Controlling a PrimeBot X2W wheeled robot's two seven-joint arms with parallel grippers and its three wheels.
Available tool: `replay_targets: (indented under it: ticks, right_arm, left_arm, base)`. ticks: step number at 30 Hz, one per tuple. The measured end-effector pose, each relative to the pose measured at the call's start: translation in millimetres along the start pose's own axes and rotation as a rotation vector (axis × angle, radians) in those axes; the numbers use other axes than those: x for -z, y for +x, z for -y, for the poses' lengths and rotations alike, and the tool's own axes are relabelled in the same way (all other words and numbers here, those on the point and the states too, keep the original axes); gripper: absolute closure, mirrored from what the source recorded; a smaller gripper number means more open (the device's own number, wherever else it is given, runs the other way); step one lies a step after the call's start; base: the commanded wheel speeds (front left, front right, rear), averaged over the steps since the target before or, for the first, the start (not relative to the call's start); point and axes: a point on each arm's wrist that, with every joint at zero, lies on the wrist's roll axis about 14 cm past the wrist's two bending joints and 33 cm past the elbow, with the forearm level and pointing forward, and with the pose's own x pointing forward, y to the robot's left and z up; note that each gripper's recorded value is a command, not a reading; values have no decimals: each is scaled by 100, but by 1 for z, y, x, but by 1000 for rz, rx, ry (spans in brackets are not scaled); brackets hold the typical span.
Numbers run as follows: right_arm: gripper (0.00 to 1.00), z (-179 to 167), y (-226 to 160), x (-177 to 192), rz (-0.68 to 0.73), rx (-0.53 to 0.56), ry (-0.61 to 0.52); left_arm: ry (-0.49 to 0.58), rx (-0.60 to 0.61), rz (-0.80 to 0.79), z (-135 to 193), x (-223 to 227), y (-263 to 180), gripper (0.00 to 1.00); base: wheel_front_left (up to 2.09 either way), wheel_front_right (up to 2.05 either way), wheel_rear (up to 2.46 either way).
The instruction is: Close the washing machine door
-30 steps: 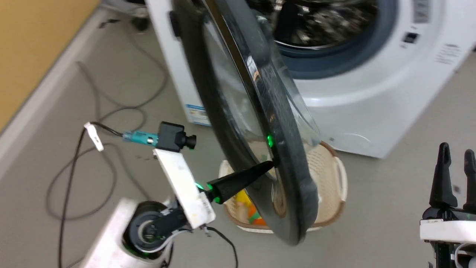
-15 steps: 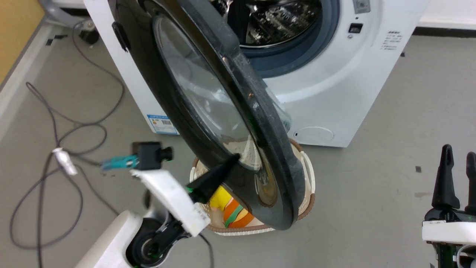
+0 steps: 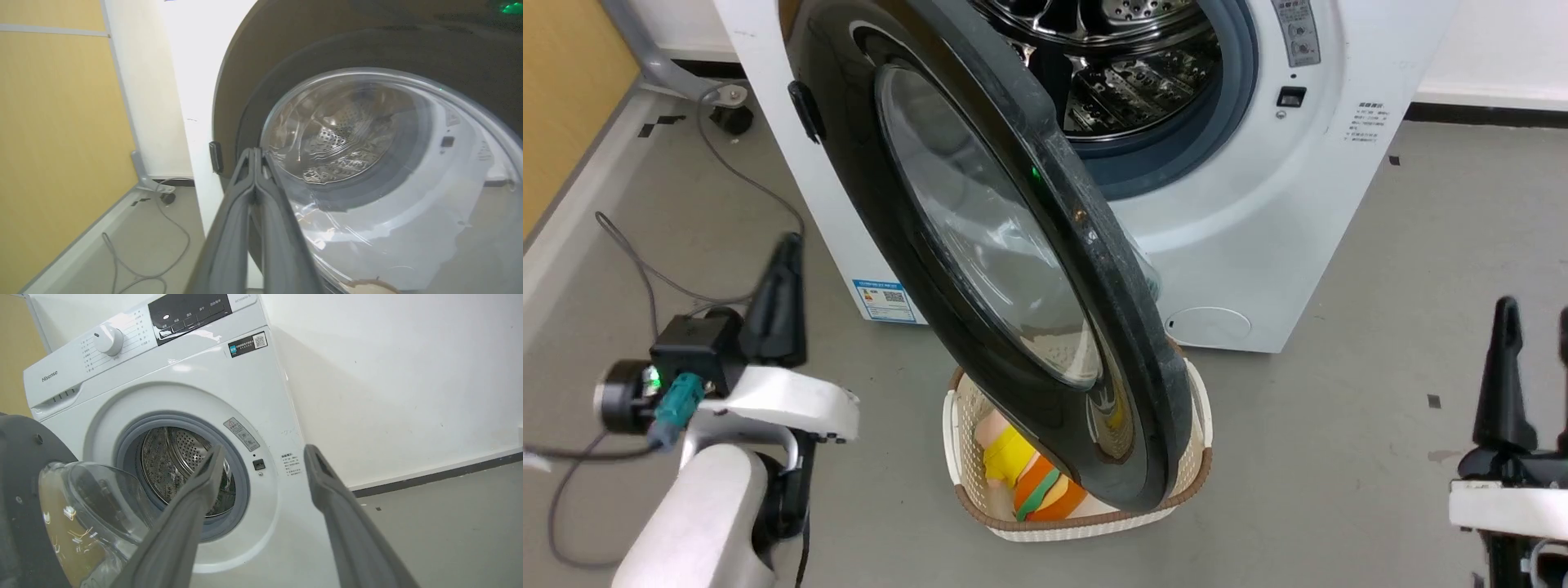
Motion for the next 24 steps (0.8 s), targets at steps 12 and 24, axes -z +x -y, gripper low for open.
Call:
replay_targets:
  ticks: [12, 24]
  right_arm:
    - [100, -60, 20, -75, 244, -176, 28]
    - [100, -194, 3, -100, 300, -582, 254]
  left_arm:
    - [145, -156, 22, -15, 6, -41, 0]
    - [142, -198, -29, -29, 21, -60, 0]
  base:
    - [0, 0, 0]
    - [0, 0, 0]
